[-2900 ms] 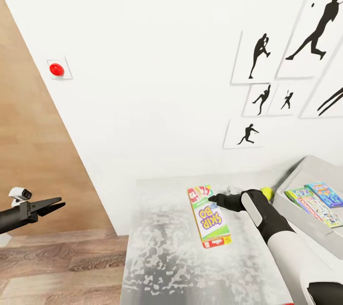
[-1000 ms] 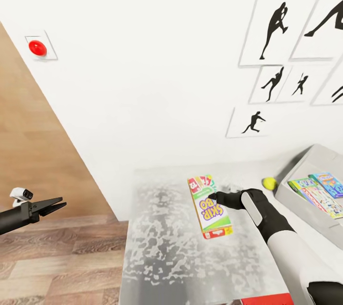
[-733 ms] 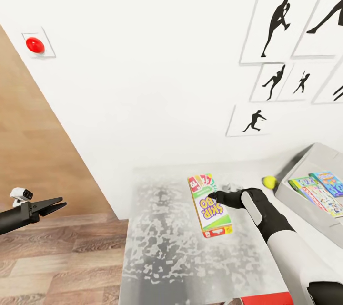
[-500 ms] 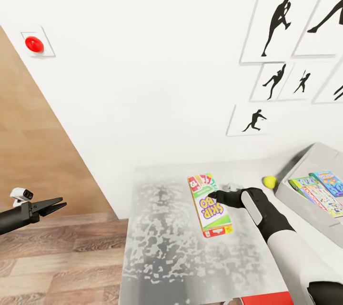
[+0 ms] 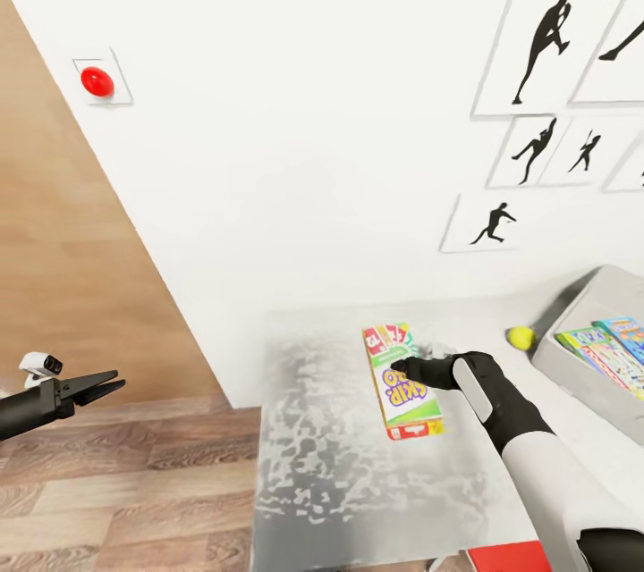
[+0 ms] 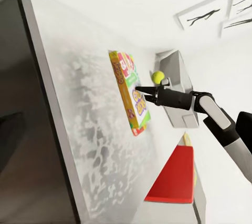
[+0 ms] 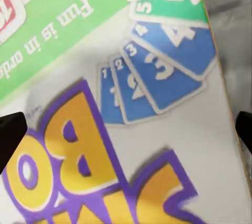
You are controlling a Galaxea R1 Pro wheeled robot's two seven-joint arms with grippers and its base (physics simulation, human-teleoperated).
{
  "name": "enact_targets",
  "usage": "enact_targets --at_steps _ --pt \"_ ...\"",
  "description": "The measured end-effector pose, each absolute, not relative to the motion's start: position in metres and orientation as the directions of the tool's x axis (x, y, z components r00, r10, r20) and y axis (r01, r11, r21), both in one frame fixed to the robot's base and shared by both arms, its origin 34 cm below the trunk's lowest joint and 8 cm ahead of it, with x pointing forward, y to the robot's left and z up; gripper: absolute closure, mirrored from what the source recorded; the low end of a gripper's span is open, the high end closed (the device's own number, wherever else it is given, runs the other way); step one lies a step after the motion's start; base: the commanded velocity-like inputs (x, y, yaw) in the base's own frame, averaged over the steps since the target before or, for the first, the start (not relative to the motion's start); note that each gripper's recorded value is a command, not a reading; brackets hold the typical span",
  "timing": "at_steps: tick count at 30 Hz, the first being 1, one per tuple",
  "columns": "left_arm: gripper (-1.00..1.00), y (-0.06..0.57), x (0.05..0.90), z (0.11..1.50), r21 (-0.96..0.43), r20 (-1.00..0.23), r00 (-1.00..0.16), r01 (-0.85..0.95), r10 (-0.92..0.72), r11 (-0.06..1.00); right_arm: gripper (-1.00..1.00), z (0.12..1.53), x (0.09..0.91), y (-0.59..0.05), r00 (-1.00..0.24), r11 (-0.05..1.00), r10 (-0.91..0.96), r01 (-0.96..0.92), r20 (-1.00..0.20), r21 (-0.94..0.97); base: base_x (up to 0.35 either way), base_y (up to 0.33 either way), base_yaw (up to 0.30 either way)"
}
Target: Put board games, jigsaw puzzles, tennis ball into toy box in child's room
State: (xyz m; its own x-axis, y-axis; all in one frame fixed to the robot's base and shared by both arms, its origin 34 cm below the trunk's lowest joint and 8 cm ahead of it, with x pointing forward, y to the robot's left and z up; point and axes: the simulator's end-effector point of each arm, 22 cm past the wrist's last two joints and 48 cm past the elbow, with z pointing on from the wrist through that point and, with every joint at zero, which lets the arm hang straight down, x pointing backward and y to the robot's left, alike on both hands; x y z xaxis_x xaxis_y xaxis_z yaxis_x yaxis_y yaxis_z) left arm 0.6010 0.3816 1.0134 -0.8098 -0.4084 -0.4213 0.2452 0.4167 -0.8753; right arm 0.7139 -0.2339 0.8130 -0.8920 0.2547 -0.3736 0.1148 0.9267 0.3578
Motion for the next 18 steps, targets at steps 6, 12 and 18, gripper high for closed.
enact_targets --at_steps 6,12,18 --pt "-1.0 0.382 0.601 1.0137 -0.875 -0.422 -0.809 0.246 -0.409 0.417 -1.0 0.8127 0.7136 -0.235 -0.893 0.929 0.25 0.113 -0.375 0.352 -0.01 0.225 0.0" --pt "-1.0 0.3824 0.6011 1.014 -0.875 -0.422 -0.808 0.246 -0.41 0.417 -1.0 0.8128 0.7136 -0.2345 -0.892 0.928 0.252 0.114 -0.374 0.355 -0.001 0.077 0.0" --pt "-1.0 0.3825 0.6011 1.0141 -0.875 -0.423 -0.808 0.246 -0.41 0.417 -1.0 0.8129 0.7136 -0.2305 -0.893 0.928 0.249 0.11 -0.374 0.357 0.0 0.137 0.0"
